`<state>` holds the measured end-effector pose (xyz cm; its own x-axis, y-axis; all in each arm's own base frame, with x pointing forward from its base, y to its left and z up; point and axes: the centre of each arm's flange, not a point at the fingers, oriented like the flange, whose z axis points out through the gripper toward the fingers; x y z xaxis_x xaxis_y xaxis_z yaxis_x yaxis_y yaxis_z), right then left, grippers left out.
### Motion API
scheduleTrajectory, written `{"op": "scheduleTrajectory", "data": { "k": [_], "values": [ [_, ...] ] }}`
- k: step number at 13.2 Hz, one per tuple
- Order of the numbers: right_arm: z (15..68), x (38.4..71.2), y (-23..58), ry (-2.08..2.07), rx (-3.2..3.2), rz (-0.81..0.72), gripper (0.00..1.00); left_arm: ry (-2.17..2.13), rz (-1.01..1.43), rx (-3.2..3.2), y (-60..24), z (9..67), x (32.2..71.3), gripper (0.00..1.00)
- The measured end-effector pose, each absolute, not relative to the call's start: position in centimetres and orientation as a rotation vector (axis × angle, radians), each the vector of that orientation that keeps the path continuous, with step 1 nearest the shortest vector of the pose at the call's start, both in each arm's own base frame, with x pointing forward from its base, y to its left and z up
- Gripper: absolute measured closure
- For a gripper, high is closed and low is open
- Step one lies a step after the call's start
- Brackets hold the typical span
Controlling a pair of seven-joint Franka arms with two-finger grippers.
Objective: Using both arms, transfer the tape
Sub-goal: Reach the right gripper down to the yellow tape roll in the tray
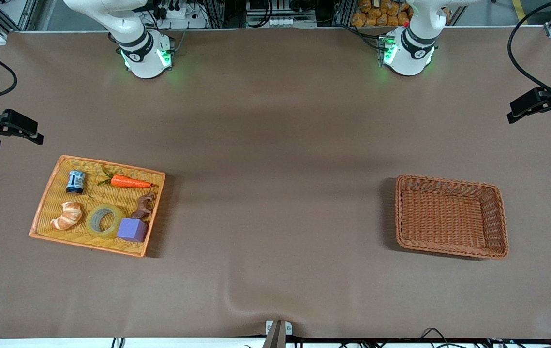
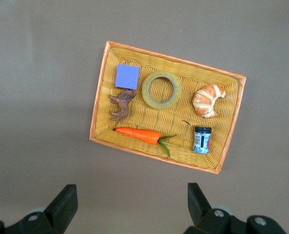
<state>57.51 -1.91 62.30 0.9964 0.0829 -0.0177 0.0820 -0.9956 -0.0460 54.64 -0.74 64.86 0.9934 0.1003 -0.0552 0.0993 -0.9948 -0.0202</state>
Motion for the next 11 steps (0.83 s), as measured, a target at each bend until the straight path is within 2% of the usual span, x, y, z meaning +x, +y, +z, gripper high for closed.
{"op": "scheduleTrajectory", "data": {
  "k": [11],
  "values": [
    [62.1, 57.0, -2.2, -0.121, -3.088, 0.095, 0.00, -0.117, 0.168, -3.117, -1.1, 62.0, 56.1, 0.00]
  ]
}}
